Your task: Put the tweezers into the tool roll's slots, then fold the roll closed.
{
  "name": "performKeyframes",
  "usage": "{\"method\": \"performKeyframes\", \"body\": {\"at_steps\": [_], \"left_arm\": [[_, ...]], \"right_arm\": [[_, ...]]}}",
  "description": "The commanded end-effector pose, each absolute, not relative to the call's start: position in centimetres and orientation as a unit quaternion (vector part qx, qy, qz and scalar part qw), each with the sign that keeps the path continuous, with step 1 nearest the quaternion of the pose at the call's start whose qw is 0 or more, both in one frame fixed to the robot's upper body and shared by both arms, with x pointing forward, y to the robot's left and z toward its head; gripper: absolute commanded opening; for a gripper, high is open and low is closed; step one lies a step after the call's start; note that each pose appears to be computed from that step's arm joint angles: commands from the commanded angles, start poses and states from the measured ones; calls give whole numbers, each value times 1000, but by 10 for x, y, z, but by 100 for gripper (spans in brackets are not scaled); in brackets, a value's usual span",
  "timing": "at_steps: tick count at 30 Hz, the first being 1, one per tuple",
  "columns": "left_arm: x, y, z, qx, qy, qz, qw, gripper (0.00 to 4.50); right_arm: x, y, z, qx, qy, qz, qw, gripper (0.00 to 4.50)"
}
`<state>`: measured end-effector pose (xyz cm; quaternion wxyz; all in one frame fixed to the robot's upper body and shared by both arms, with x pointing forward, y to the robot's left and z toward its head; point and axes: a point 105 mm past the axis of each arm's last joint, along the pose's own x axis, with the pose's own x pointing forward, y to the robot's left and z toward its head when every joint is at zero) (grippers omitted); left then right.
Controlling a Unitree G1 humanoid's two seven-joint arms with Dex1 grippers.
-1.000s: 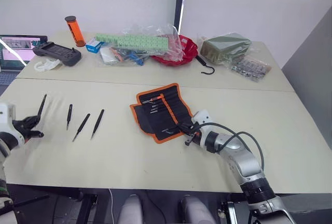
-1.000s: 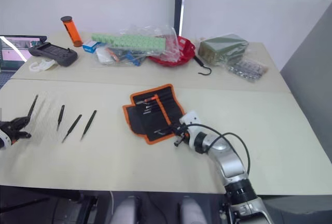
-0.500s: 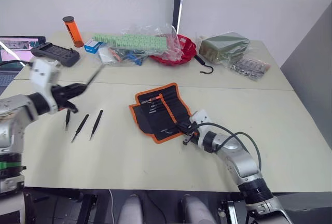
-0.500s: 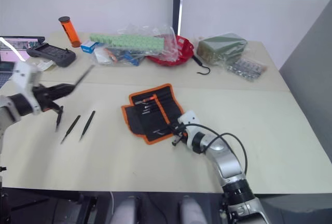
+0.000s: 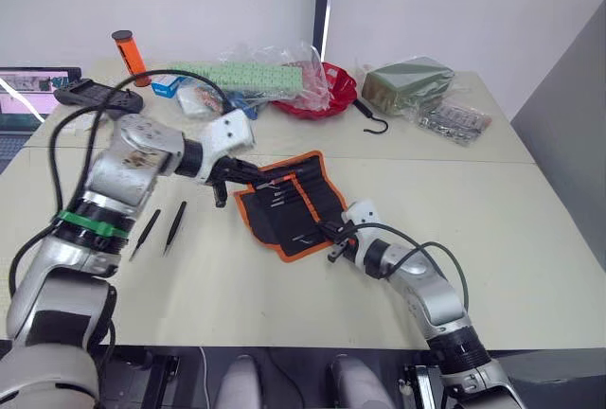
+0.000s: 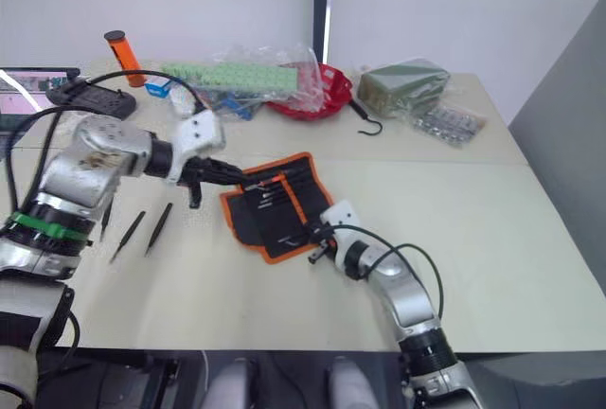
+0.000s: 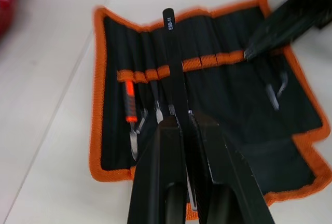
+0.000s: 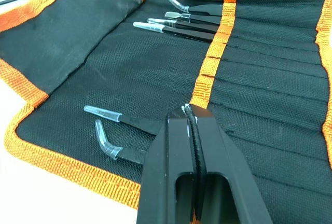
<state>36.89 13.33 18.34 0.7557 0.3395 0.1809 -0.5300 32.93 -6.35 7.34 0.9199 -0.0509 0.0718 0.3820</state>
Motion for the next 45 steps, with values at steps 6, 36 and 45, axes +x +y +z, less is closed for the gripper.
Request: {"method": "performKeyframes", "body": {"at_steps": [6,36,45], "left_arm": [[386,112,171,350,223,-558,719,1],[384,130,154,307,257,-555,729,1],[386,137,155,310,262,-546,733,1]], "right_arm": [[326,-73,49,-56,116,345,930,0],[332,-75,52,-63,115,345,929,0],[330,-75,51,-62,117,347,929,0]]}}
